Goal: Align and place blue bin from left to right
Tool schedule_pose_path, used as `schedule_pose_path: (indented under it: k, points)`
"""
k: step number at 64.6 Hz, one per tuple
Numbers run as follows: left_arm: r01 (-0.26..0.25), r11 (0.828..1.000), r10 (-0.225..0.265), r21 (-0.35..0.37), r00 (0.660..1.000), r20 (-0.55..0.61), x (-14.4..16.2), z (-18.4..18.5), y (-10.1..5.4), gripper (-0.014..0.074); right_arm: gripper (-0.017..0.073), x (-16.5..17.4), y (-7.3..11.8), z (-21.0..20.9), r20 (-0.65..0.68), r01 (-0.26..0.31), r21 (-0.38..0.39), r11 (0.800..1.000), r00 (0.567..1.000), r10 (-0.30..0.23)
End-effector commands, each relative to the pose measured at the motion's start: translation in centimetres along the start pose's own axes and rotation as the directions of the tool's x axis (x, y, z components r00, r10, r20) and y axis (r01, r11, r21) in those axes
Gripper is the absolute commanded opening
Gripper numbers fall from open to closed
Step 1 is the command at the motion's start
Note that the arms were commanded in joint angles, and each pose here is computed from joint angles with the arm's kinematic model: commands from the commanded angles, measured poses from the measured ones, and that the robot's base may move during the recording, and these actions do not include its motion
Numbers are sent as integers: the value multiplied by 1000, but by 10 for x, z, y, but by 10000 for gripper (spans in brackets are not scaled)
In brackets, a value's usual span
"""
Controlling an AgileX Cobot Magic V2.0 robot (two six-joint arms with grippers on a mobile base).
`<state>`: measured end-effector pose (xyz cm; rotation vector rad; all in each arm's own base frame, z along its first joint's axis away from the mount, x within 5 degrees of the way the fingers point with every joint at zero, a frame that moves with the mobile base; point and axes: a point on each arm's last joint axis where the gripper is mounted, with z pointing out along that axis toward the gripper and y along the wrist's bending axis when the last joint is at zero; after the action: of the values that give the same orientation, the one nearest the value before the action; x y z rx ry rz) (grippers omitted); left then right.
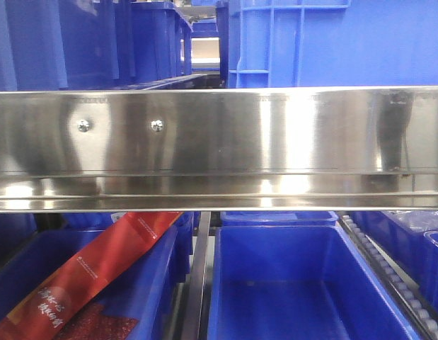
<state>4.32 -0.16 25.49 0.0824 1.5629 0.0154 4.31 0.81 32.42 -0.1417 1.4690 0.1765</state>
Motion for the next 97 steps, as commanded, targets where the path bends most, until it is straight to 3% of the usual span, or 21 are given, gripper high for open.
schedule_pose_path:
  k: [1, 11, 14, 25, 75, 79, 89, 97]
  points:
    - [-1, 1000, 1, -7, 1000, 0, 17, 5, -1, -110, -162, -1, 0, -1, 24, 16, 5, 1000, 1000, -16]
    - [10, 999, -10, -33, 1000, 12, 47, 13, -1, -110, -162, -1, 0, -1, 24, 16, 5, 1000, 1000, -16]
    - [10, 999, -6, -52, 997, 79, 42, 13, 0, -110, -162, -1, 0, -1, 24, 16, 5, 1000, 1000, -16]
    - [3, 996, 1, -88, 999, 42, 45, 13, 2, -110, -162, -1, 0, -1, 24, 16, 5, 1000, 1000, -16]
    - [3, 996, 1, -88, 999, 42, 45, 13, 2, -110, -162, -1, 0, -1, 24, 16, 5, 1000, 1000, -16]
    - [3, 996, 1, -88, 999, 42, 45, 13, 2, -110, -162, -1, 1, -2, 27, -35, -7, 999, 999, 35]
    - [3, 996, 1, -88, 999, 42, 45, 13, 2, -110, -162, 10, -3, -1, -66, 8, 81, 997, 998, -3]
    - [3, 996, 1, -88, 999, 42, 45, 13, 2, -110, -162, 26, -7, -2, -91, 5, 185, 983, 996, 12]
